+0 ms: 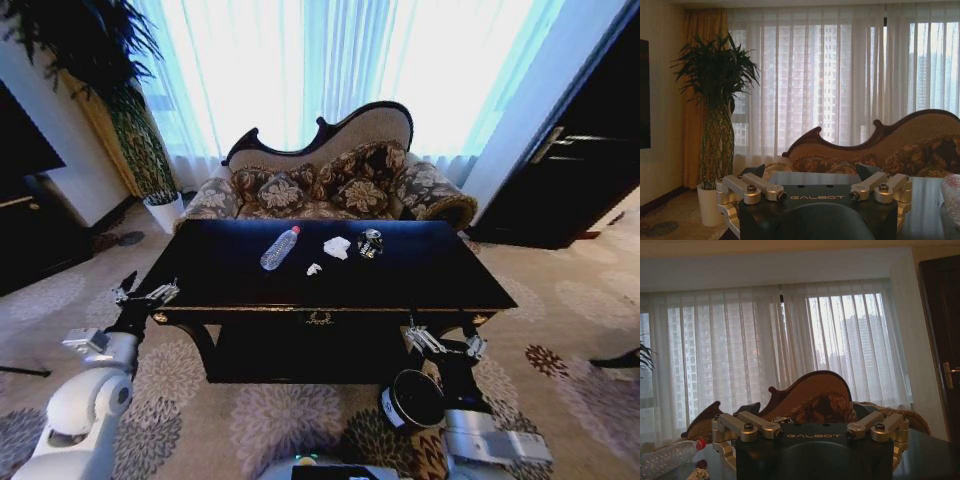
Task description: Move to the front of the table and place the trash on the table into the trash bin.
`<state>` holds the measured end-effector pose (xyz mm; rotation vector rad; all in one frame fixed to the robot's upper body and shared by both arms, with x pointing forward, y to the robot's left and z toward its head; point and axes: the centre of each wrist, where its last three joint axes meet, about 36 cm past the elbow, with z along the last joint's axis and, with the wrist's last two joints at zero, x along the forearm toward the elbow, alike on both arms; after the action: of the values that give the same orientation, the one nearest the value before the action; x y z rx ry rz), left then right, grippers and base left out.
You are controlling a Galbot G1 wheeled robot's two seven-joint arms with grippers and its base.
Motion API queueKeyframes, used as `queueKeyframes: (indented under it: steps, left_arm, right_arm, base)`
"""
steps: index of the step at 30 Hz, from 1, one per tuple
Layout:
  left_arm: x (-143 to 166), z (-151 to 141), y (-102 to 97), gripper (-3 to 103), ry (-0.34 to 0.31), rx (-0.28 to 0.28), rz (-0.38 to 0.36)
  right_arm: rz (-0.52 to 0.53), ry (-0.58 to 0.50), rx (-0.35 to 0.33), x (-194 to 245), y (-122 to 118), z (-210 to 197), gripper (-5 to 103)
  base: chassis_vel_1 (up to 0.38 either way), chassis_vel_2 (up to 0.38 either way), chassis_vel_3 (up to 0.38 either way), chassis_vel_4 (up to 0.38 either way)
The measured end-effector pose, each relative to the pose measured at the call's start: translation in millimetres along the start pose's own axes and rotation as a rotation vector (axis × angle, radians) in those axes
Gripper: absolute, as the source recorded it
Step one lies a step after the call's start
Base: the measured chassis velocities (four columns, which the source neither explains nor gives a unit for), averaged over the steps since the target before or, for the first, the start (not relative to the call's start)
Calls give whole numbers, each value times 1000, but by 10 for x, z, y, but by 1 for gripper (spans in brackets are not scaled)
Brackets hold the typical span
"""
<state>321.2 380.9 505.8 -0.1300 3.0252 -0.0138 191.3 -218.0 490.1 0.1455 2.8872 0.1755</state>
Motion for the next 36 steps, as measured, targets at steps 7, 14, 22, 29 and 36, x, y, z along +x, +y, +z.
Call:
queueKeyframes:
  steps: [7,14,22,29,36]
  left_arm:
    - [-76,-4,-54,100,24,41,-47]
    - [-435,-179,-191,100,61,104,-57]
    - [-896,-488,-473,100,118,84,59]
    - [-1214,-626,-722,100,206,87,131]
    - [-1572,-722,-926,100,231,67,221]
  right_arm:
    - [2,-15,13,19,36,7,100]
    - [6,-9,2,43,103,17,100]
    - [-1,-24,6,76,119,23,100]
    - [-34,-28,22,113,176,31,100]
    - [-46,-19,13,133,208,34,100]
  base:
    - [9,-15,-4,7]
    - [0,0,0,0]
    - [0,0,0,0]
    - [0,0,0,0]
    - [0,0,0,0]
